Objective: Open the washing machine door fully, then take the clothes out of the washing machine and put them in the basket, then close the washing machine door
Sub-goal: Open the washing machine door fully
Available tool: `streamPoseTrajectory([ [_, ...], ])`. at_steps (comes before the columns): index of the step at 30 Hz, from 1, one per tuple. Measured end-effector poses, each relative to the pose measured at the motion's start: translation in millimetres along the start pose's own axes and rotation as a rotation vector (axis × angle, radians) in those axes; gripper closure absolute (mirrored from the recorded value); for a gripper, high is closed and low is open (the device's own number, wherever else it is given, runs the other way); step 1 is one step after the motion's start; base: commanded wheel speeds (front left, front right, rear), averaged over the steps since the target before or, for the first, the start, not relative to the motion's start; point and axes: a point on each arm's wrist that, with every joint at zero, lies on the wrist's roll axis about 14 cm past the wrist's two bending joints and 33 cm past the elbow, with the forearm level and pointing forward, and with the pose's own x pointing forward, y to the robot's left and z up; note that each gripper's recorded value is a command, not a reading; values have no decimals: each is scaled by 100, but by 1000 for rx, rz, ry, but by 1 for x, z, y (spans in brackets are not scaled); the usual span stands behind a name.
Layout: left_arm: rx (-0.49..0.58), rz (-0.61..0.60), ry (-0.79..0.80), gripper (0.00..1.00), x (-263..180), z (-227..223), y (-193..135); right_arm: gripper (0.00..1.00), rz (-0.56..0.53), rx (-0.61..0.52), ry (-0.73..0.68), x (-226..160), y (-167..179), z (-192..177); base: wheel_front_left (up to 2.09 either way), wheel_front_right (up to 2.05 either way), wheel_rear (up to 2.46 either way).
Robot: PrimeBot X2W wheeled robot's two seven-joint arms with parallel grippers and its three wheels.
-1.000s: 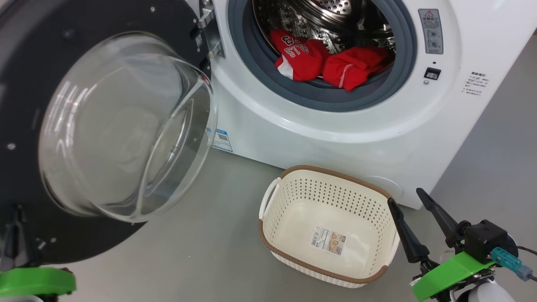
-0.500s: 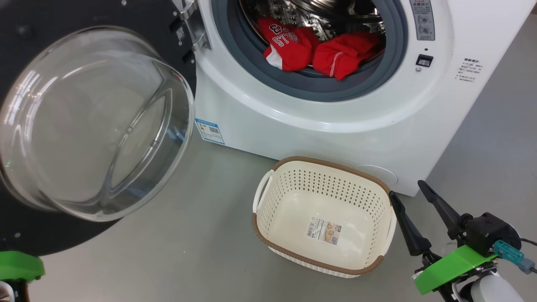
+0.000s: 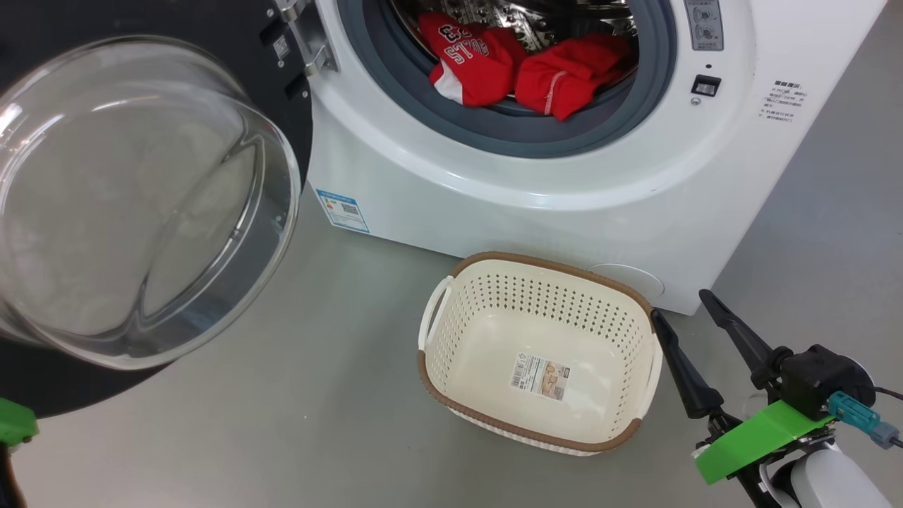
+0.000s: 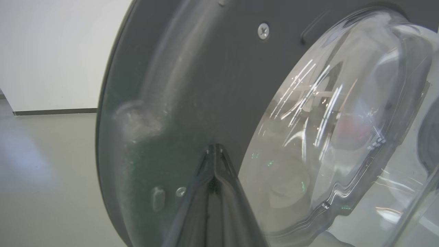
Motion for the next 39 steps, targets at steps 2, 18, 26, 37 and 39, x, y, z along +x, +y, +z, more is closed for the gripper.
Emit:
streamPoseTrajectory([
  [2, 1, 4, 2, 100, 2, 0, 0, 0, 0, -2, 1, 0, 0, 0, 0, 0, 0],
  [18, -32, 9, -11, 100, -3, 3, 2, 0, 11, -14, -7, 1, 3, 5, 0, 0, 0],
  [26, -59, -9, -39, 10, -16, 6, -3, 0, 20, -21, -21, 2, 9, 12, 0, 0, 0],
  [37, -166, -116, -45, 0, -48, -1, -35, 0, 26, -29, -45, 0, 16, 24, 0, 0, 0],
  [39, -170, -138, -35, 0, -56, -6, -39, 0, 25, -31, -49, 0, 16, 25, 0, 0, 0],
])
